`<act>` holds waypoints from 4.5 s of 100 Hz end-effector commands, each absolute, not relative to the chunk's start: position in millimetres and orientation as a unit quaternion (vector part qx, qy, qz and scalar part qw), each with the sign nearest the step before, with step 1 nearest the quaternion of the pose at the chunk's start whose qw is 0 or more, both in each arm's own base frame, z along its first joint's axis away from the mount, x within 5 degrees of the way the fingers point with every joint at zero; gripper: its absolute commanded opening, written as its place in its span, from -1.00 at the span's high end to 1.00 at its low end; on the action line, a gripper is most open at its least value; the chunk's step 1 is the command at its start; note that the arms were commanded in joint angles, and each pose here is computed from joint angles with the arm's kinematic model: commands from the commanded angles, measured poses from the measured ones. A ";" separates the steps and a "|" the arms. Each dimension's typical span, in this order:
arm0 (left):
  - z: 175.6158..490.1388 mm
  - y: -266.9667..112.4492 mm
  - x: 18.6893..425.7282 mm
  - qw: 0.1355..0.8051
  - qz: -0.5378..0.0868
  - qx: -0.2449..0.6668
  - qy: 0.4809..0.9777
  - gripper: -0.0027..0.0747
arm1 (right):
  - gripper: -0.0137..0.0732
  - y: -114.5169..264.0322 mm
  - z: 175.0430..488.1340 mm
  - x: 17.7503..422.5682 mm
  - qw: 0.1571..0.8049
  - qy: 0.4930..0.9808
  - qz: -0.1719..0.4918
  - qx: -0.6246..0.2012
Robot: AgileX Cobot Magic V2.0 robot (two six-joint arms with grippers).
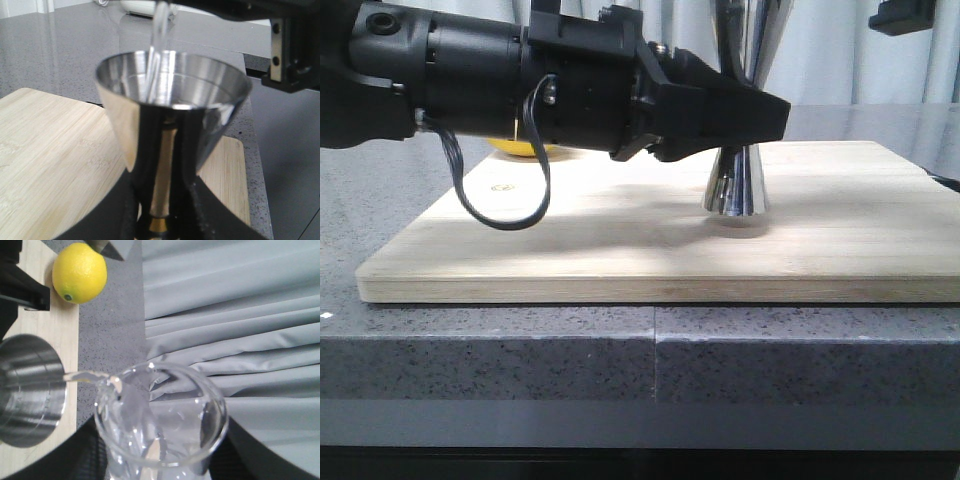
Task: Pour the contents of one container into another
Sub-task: 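Pour liquid from the beaker into the jigger cup, then keep tilting the beaker to empty it into the jigger, then tilt the beaker upright and move it back with the right gripper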
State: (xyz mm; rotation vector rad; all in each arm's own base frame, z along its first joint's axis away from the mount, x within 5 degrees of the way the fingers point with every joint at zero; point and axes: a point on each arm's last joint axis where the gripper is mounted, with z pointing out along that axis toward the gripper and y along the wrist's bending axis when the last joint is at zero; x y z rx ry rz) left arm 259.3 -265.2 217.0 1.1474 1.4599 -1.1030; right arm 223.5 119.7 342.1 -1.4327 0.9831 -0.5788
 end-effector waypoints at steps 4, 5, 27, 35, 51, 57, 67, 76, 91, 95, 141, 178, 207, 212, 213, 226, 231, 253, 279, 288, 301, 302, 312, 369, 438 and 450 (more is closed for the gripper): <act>251.2 -264.3 256.4 0.510 -0.477 0.450 0.556 0.99 | 0.16 121.5 362.4 219.5 0.640 0.396 -0.256 -0.606; 251.2 -264.3 256.4 0.510 -0.477 0.450 0.556 0.99 | 0.16 121.5 362.4 219.5 0.640 0.396 -0.256 -0.606; 250.9 -264.2 256.6 0.510 -0.475 0.450 0.558 0.99 | 0.16 121.8 361.9 219.2 0.635 0.386 -0.264 -0.615; 250.9 -264.2 256.7 0.510 -0.475 0.450 0.558 0.99 | 0.16 121.7 361.7 219.3 0.633 0.386 -0.265 -0.616; 250.9 -264.2 256.7 0.510 -0.475 0.450 0.558 0.99 | 0.16 121.8 361.4 219.2 0.631 0.383 -0.269 -0.619; 250.9 -264.2 256.7 0.510 -0.475 0.450 0.558 0.99 | 0.16 121.9 361.2 219.1 0.629 0.378 -0.272 -0.623; 250.9 -264.2 256.7 0.510 -0.475 0.450 0.558 0.99 | 0.16 122.0 361.0 219.0 0.626 0.373 -0.276 -0.627; 250.9 -264.2 256.7 0.510 -0.475 0.450 0.558 0.99 | 0.16 121.8 360.7 219.1 0.624 0.373 -0.277 -0.628; 250.9 -264.2 256.7 0.510 -0.475 0.450 0.558 0.99 | 0.16 121.3 360.1 219.4 0.620 0.374 -0.281 -0.630; 250.9 -264.2 256.7 0.510 -0.475 0.450 0.558 0.99 | 0.16 121.4 360.0 219.3 0.618 0.371 -0.283 -0.632; 250.9 -264.2 256.7 0.510 -0.475 0.450 0.558 0.99 | 0.16 121.0 359.0 219.0 0.605 0.356 -0.299 -0.646; 250.9 -264.2 256.7 0.510 -0.475 0.450 0.558 0.99 | 0.16 121.1 358.5 218.8 0.598 0.346 -0.307 -0.654; 250.9 -264.2 256.7 0.510 -0.475 0.450 0.558 0.99 | 0.16 121.2 358.0 218.7 0.592 0.336 -0.315 -0.662; 250.9 -264.2 256.7 0.510 -0.475 0.450 0.558 0.99 | 0.16 121.3 357.9 218.7 0.591 0.334 -0.316 -0.663; 250.9 -264.2 256.7 0.510 -0.475 0.450 0.558 0.99 | 0.16 121.3 357.9 218.7 0.591 0.334 -0.316 -0.663; 250.9 -264.2 256.7 0.510 -0.475 0.450 0.558 0.99 | 0.16 121.2 357.4 218.7 0.585 0.327 -0.322 -0.668; 250.9 -264.2 256.7 0.510 -0.475 0.450 0.558 0.99 | 0.16 121.2 357.4 218.7 0.585 0.327 -0.323 -0.669; 250.9 -264.2 256.7 0.510 -0.475 0.450 0.558 0.99 | 0.16 120.3 356.5 219.2 0.577 0.326 -0.329 -0.673; 250.9 -264.2 256.7 0.510 -0.475 0.450 0.558 0.99 | 0.16 120.1 356.2 219.2 0.574 0.322 -0.333 -0.675; 250.9 -264.2 256.7 0.510 -0.475 0.450 0.558 0.99 | 0.16 120.1 356.2 219.2 0.574 0.322 -0.333 -0.675; 250.9 -264.2 256.7 0.510 -0.475 0.450 0.558 0.99 | 0.16 120.1 356.2 219.2 0.574 0.322 -0.333 -0.675; 250.9 -264.2 256.7 0.510 -0.475 0.450 0.558 0.99 | 0.16 120.1 356.2 219.2 0.574 0.322 -0.333 -0.675; 250.9 -264.2 256.7 0.510 -0.475 0.450 0.558 0.99 | 0.16 120.1 356.5 219.3 0.577 0.328 -0.329 -0.671; 250.9 -264.2 256.7 0.510 -0.475 0.450 0.558 0.99 | 0.16 113.1 364.8 219.5 0.658 0.495 -0.199 -0.532; 250.9 -264.2 256.7 0.510 -0.475 0.450 0.558 0.99 | 0.16 55.7 340.6 264.0 0.700 0.675 -0.083 -0.218; 250.9 -264.2 256.7 0.510 -0.475 0.450 0.558 0.99 | 0.16 58.2 321.1 277.5 0.696 0.682 -0.079 -0.213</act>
